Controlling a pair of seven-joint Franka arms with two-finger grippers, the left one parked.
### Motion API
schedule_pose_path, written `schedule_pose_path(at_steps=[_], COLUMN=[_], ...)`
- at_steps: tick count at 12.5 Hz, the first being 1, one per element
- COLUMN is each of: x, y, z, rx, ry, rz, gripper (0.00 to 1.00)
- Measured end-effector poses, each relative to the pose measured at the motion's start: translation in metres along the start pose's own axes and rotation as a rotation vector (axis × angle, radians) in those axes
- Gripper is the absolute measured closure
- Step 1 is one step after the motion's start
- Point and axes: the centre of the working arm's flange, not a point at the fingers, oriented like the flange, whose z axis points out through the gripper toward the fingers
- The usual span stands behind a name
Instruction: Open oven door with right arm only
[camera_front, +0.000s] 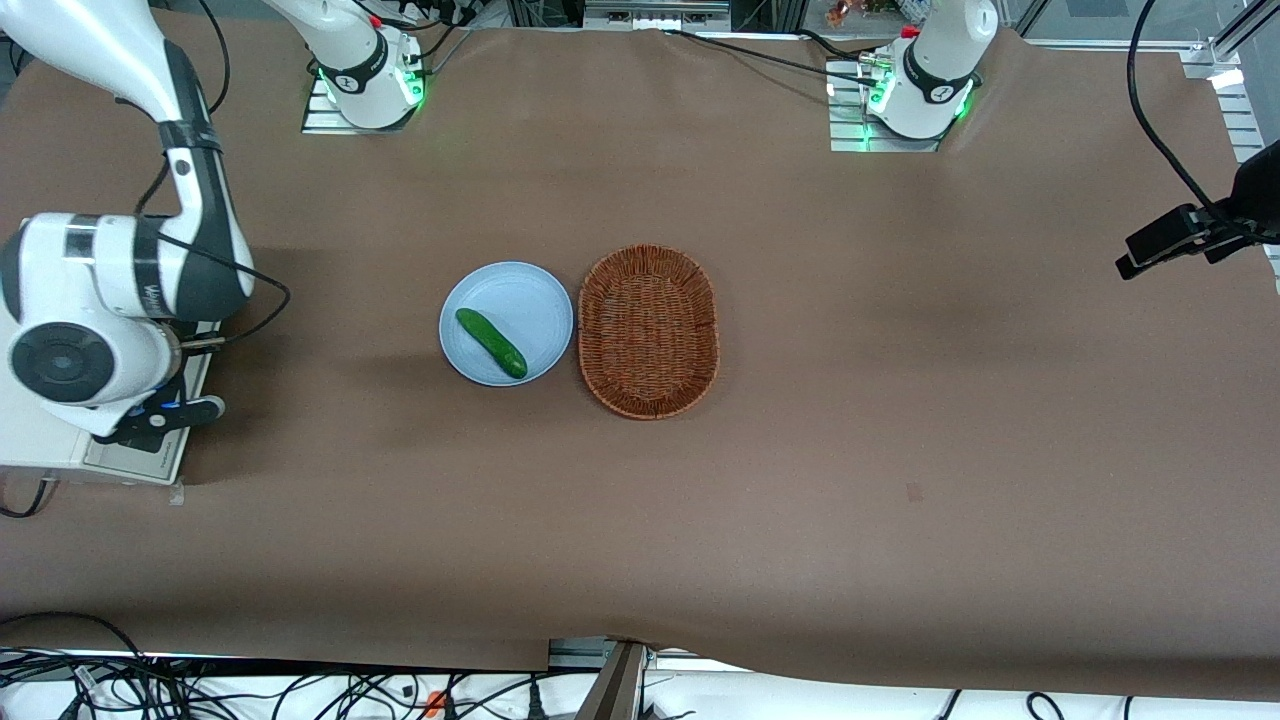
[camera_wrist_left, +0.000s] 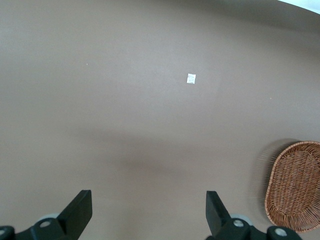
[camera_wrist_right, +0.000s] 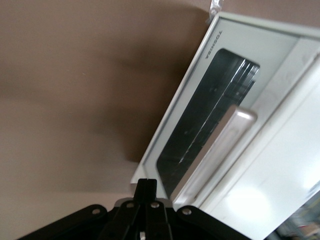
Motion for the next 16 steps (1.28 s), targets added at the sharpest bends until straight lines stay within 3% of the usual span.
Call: schedule_pose_path(at_steps=[4,9,16], x=[0.002,0.005,-0.004], y=[0.004,0.006,0.021], z=[0.012,0.025,0.036], rx=[-0.119,-0.202,-0.21], ry=[-0.018,-0.033,-0.057], rz=[-0.135,-0.251,-0.317], gripper=[0.99,0.99,0.99])
